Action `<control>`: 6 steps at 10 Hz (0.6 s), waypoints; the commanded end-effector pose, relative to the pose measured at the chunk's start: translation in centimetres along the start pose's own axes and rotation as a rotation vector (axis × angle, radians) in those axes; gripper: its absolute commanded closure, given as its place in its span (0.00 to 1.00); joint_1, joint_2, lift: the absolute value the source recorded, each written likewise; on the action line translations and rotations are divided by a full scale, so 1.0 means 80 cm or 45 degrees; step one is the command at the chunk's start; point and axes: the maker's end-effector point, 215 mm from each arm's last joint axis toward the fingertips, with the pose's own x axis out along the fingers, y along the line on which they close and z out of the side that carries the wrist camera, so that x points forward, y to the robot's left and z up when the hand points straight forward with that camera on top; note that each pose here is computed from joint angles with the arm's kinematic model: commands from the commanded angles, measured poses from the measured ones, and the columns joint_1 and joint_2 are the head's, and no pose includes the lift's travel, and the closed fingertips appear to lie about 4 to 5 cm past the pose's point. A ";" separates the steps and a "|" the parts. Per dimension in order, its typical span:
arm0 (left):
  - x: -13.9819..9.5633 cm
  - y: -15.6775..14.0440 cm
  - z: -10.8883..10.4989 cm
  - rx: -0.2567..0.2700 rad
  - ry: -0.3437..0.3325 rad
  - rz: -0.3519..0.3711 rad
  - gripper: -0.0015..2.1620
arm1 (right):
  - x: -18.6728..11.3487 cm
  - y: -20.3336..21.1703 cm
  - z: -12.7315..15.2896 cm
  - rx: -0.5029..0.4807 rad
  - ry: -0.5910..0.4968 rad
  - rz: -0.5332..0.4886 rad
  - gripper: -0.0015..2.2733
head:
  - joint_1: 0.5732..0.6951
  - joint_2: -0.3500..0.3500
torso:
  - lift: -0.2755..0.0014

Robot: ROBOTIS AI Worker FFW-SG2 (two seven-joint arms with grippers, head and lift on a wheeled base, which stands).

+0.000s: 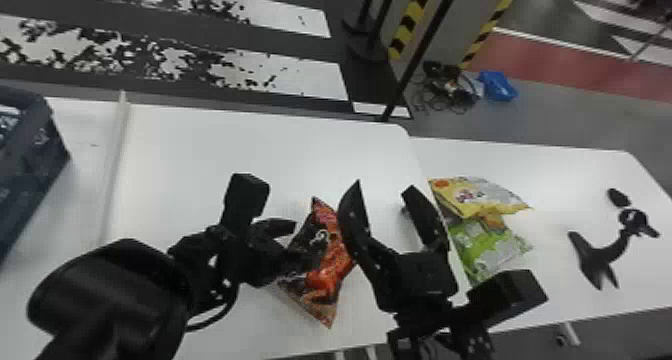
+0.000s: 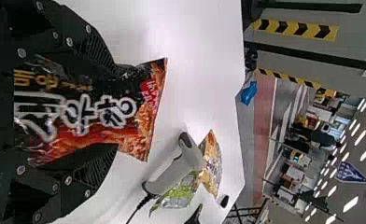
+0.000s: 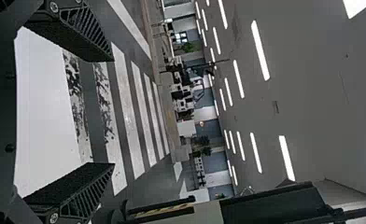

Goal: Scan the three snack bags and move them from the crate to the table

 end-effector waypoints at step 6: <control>-0.203 0.202 0.086 -0.042 -0.365 0.567 0.02 | -0.004 0.013 -0.066 -0.021 0.179 0.116 0.03 | 1.00 0.11 | 0.77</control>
